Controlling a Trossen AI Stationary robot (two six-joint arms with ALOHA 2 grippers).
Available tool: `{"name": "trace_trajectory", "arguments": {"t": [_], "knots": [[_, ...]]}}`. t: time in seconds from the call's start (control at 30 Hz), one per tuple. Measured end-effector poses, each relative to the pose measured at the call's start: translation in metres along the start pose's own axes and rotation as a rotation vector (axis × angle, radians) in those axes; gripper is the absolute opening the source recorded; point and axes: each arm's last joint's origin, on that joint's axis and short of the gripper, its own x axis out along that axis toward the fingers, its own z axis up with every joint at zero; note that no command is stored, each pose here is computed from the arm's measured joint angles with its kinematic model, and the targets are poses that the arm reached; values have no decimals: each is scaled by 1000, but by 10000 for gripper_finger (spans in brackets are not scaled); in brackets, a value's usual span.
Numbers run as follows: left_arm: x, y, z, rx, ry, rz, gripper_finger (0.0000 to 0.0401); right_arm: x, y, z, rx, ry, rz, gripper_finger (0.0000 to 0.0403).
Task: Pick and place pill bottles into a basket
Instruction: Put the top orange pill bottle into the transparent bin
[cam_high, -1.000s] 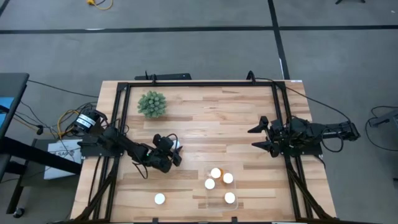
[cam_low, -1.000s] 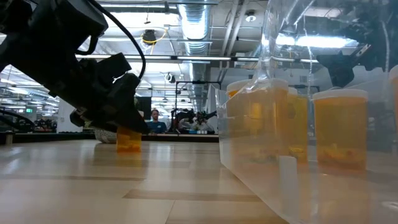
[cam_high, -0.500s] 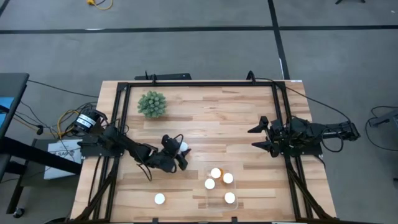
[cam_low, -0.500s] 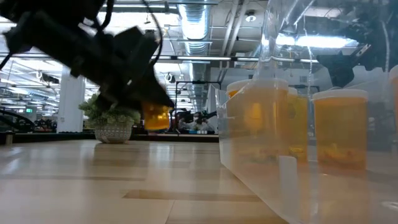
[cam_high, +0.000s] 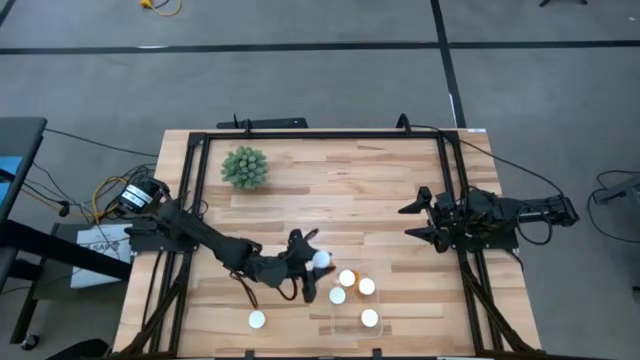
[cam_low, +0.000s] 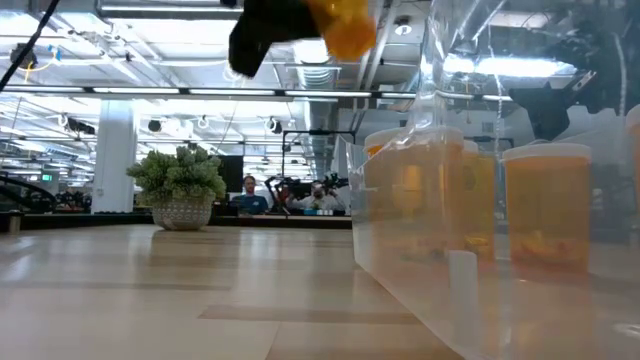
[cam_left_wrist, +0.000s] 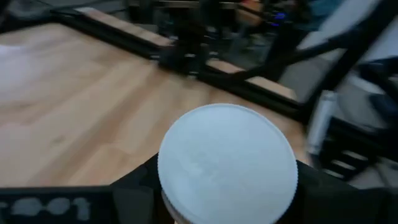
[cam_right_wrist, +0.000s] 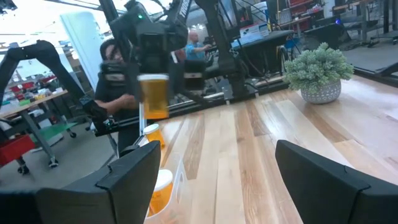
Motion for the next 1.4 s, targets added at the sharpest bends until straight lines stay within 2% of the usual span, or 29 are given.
{"name": "trace_trajectory", "arguments": {"t": [0.27, 0.37, 0.53, 0.7, 0.97, 1.17, 1.4], "knots": [[-9, -21, 0, -31, 38, -127, 160, 0, 0, 0, 0, 0, 0, 311], [-4, -31, -5, -36, 50, -169, 160, 0, 0, 0, 0, 1, 0, 311], [21, -59, -23, -4, 111, -267, 160, 0, 0, 0, 0, 0, 1, 311], [46, -82, -33, 34, 108, -303, 160, 0, 0, 0, 0, 0, 0, 311], [76, -91, -42, 149, 155, -255, 160, 0, 0, 0, 0, 0, 0, 311], [84, -81, -40, 248, 150, -197, 160, 0, 0, 0, 0, 0, 0, 311], [90, -72, -50, 375, 201, -155, 160, 0, 0, 0, 0, 0, 0, 311]]}}
